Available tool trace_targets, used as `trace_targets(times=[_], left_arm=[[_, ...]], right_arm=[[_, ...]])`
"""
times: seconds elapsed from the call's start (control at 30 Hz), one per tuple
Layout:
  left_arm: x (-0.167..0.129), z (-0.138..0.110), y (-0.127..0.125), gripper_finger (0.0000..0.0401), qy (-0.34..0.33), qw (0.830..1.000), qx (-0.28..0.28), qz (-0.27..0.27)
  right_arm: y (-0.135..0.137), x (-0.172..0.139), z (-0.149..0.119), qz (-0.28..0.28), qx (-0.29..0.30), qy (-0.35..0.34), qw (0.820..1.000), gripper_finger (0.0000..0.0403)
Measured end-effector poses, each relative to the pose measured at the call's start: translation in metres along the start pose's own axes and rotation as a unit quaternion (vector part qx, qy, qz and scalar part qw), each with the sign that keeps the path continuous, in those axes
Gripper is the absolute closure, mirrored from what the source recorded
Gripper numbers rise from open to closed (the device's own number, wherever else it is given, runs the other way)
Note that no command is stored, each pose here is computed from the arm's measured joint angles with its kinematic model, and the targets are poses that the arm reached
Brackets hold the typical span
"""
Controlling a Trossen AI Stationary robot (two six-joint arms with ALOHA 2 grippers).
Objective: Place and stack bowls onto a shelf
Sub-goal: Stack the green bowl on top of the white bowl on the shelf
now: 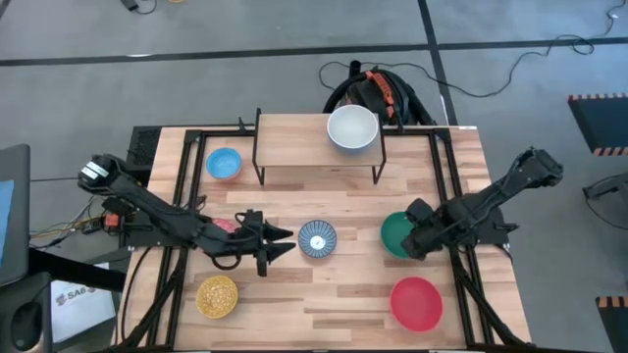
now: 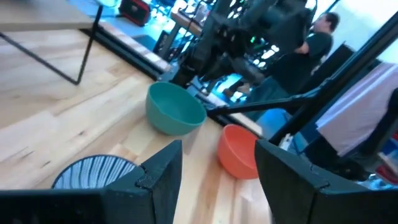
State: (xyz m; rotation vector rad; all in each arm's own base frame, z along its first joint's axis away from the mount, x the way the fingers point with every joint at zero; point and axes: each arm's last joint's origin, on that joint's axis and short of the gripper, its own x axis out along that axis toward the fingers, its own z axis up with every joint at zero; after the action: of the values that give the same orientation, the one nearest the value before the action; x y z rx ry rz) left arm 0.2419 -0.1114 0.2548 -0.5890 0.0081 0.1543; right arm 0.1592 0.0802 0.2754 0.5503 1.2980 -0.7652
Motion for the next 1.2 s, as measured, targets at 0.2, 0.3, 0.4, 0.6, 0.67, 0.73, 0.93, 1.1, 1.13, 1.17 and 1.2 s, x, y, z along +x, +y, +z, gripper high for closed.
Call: trace_targets(times=[0.2,0.3,0.4,0.6,0.67,0.73,0.93,1.1,1.13,1.17,1.2], left_arm=[[0.002,-0.013,-0.004,0.0216,0.018,1.000,-0.019,-0.006],[-0.001,-0.014,-0.007,0.0216,0.017,0.999,-0.026,-0.009],[-0.001,-0.014,-0.007,0.0216,0.005,1.000,-0.026,0.006],[0.003,-0.007,-0.005,0.0216,-0.018,0.999,-0.036,0.032],[0.005,-0.005,-0.005,0.0216,-0.023,0.999,-0.019,0.045],[0.006,-0.003,-0.003,0.0216,-0.028,0.998,-0.006,0.058],[0.009,-0.001,0.001,0.0216,-0.035,0.997,-0.006,0.070],[0.009,-0.003,0.004,0.0216,-0.025,0.996,0.008,0.083],[0.010,-0.003,0.006,0.0216,-0.023,0.996,0.011,0.089],[0.011,-0.003,0.008,0.0216,-0.022,0.995,0.012,0.095],[0.012,-0.002,0.010,0.0216,-0.023,0.995,0.008,0.102]], right_arm=[[-0.015,0.000,0.025,-0.004,-0.022,-0.013,1.000,0.0269],[-0.021,0.002,0.040,0.005,-0.043,-0.012,0.999,0.0268],[-0.027,0.004,0.051,0.005,-0.066,-0.003,0.998,0.0263],[-0.036,0.008,0.065,0.005,-0.105,0.002,0.994,0.0229],[-0.038,0.009,0.069,0.012,-0.115,0.001,0.993,0.0214],[-0.040,0.015,0.072,0.024,-0.123,0.008,0.992,0.0200],[-0.048,0.052,0.072,0.057,-0.133,0.048,0.988,0.0184],[-0.048,0.058,0.071,0.059,-0.137,0.037,0.988,0.0184],[-0.048,0.058,0.072,0.060,-0.141,0.034,0.988,0.0184],[-0.049,0.058,0.073,0.056,-0.145,0.031,0.987,0.0184],[-0.050,0.059,0.074,0.051,-0.148,0.029,0.987,0.0184]])
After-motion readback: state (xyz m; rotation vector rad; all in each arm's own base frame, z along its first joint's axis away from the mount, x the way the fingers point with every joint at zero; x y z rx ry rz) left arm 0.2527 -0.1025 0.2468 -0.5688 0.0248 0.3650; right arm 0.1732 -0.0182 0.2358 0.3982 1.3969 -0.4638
